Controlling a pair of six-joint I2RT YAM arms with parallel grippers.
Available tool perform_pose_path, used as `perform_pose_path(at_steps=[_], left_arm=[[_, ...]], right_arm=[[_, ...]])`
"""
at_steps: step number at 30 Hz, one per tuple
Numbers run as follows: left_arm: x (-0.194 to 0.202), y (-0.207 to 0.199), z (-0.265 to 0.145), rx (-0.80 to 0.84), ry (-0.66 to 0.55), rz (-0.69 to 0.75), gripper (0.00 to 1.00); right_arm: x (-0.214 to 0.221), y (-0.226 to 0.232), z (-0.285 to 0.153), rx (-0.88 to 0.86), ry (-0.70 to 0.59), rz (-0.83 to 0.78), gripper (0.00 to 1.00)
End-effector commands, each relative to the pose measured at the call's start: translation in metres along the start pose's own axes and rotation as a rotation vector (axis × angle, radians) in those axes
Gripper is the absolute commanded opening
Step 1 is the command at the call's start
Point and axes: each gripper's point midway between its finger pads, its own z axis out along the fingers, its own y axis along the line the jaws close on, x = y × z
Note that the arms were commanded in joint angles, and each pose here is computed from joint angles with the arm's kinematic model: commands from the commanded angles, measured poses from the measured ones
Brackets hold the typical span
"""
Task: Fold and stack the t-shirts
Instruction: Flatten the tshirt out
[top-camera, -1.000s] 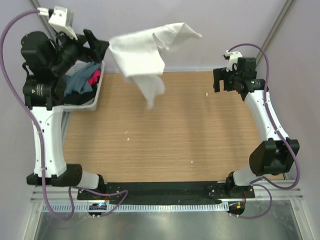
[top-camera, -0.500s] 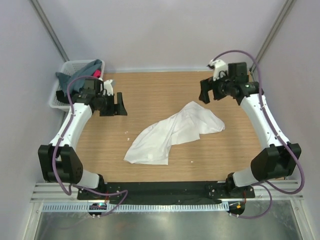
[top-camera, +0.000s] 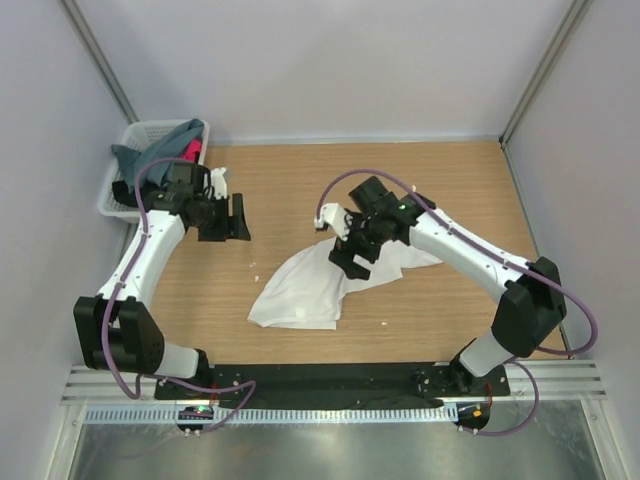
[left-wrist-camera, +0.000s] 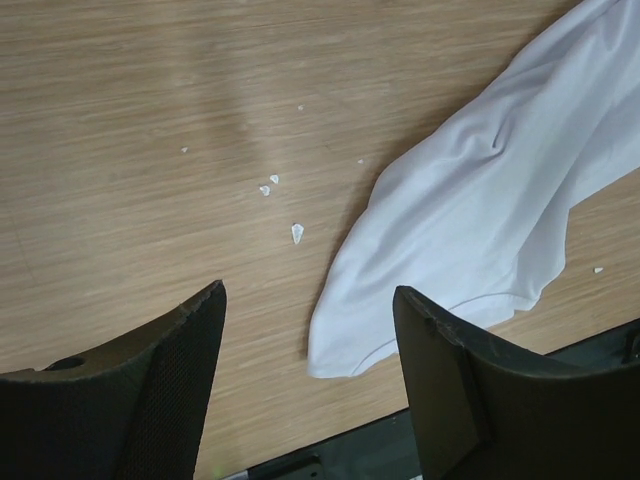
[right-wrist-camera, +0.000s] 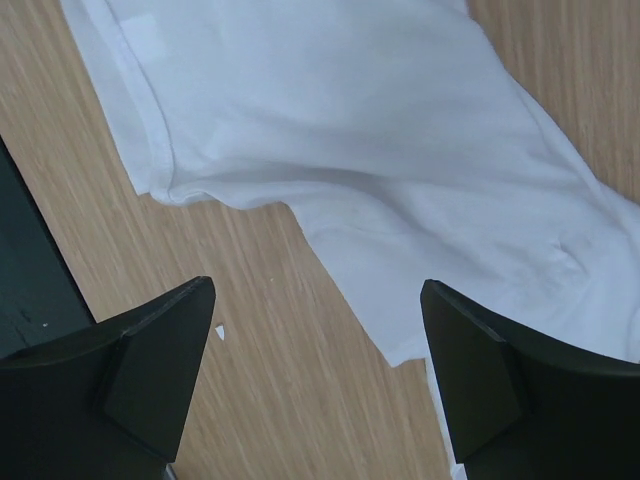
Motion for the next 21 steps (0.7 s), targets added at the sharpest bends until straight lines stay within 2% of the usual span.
perform_pose_path(at_steps=[1, 6, 10, 21], left_arm=[[-0.004, 0.005, -0.013, -0.046, -0.028, 0.021, 0.69], [-0.017, 0.023, -0.022, -0.153, -0.092, 0.082, 0.69], [-0.026, 0.029, -0.032, -0.198, -0.121, 0.114, 0.70], [-0.026, 0.037, -0.035, -0.209, -0.139, 0.065, 0.71]], right_arm=[[-0.009, 0.018, 0.013, -0.008, 0.044, -0.221, 0.89], [-0.008, 0.042, 0.041, -0.052, 0.069, -0.405, 0.80], [0.004, 0.046, 0.054, -0.062, 0.066, -0.484, 0.80], [0.017, 0.048, 0.072, -0.094, 0.088, -0.510, 0.81]])
